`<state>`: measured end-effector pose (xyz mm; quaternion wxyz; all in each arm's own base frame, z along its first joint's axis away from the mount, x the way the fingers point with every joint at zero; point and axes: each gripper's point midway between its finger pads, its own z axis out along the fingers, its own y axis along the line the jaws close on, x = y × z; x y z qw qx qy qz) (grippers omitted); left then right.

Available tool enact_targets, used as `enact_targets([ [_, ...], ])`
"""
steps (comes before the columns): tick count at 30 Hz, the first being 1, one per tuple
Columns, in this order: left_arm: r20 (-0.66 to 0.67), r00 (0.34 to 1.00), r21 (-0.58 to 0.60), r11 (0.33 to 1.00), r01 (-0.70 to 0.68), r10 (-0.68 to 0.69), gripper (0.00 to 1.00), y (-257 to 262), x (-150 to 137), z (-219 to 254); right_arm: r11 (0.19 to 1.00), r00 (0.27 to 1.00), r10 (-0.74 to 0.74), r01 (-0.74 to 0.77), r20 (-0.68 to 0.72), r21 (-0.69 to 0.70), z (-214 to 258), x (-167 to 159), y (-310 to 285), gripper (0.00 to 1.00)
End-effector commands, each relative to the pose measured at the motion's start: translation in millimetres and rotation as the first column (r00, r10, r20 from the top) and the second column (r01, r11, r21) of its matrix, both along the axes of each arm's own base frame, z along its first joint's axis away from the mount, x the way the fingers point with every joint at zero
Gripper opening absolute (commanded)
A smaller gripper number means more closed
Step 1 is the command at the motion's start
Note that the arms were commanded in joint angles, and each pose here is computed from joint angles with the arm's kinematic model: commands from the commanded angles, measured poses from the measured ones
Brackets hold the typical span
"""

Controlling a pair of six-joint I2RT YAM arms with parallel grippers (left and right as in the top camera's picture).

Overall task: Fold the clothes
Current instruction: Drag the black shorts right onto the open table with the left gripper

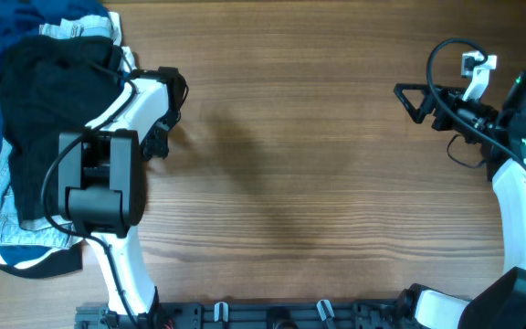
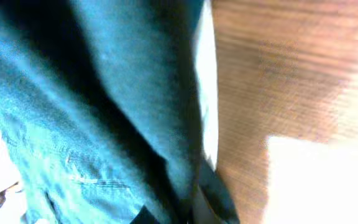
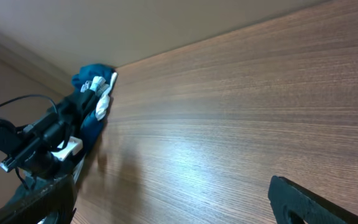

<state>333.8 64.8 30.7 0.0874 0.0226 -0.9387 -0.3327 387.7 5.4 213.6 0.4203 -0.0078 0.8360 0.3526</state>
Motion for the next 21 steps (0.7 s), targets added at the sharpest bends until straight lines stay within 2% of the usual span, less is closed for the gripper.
enact_targets([
  [1, 0.067, 0.996, 0.018, 0.998, -0.055, 0.053, 0.04, -5, 8, 20, 0.999, 0.999, 0.036, -0.036, 0.040, -0.006, 9, 1, 4, 1.00],
  [3, 0.157, 0.987, -0.010, 1.000, -0.025, 0.026, 0.04, -23, 33, 47, 0.999, 0.999, 0.036, -0.036, 0.040, -0.006, 10, 1, 4, 1.00],
  [5, 0.266, 0.963, -0.110, 0.992, 0.068, -0.037, 0.04, -64, 65, 82, 0.999, 0.998, 0.036, -0.036, 0.045, -0.007, 10, 2, 4, 1.00],
  [7, 0.353, 0.928, -0.243, 0.946, 0.216, -0.122, 0.04, -121, 90, 108, 0.999, 0.998, 0.032, -0.032, 0.057, -0.010, 12, 3, 2, 1.00],
  [9, 0.437, 0.885, -0.298, 0.903, 0.308, -0.158, 0.04, -163, 104, 124, 1.000, 0.998, 0.006, -0.006, 0.055, 0.005, 15, 5, -4, 1.00],
  [10, 0.487, 0.849, -0.334, 0.855, 0.396, -0.204, 0.04, -199, 110, 130, 1.000, 0.998, -0.005, 0.005, 0.056, 0.015, 16, 5, -9, 1.00],
  [12, 0.546, 0.804, -0.396, 0.773, 0.496, -0.237, 0.04, -252, 114, 130, 0.999, 0.998, -0.039, 0.037, 0.052, 0.035, 18, 4, -21, 1.00],
  [16, 0.596, 0.755, -0.489, 0.623, 0.610, -0.272, 0.04, -338, 112, 107, 0.995, 0.995, -0.086, 0.083, 0.054, 0.059, 21, -1, -45, 1.00],
  [20, 0.618, 0.732, -0.500, 0.574, 0.648, -0.288, 0.04, -381, 111, 82, 0.988, 0.990, -0.135, 0.132, 0.031, 0.074, 18, -7, -64, 1.00],
  [21, 0.627, 0.722, -0.498, 0.563, 0.659, -0.291, 0.12, -388, 111, 80, 0.988, 0.990, -0.140, 0.138, 0.028, 0.075, 17, -7, -66, 1.00],
])
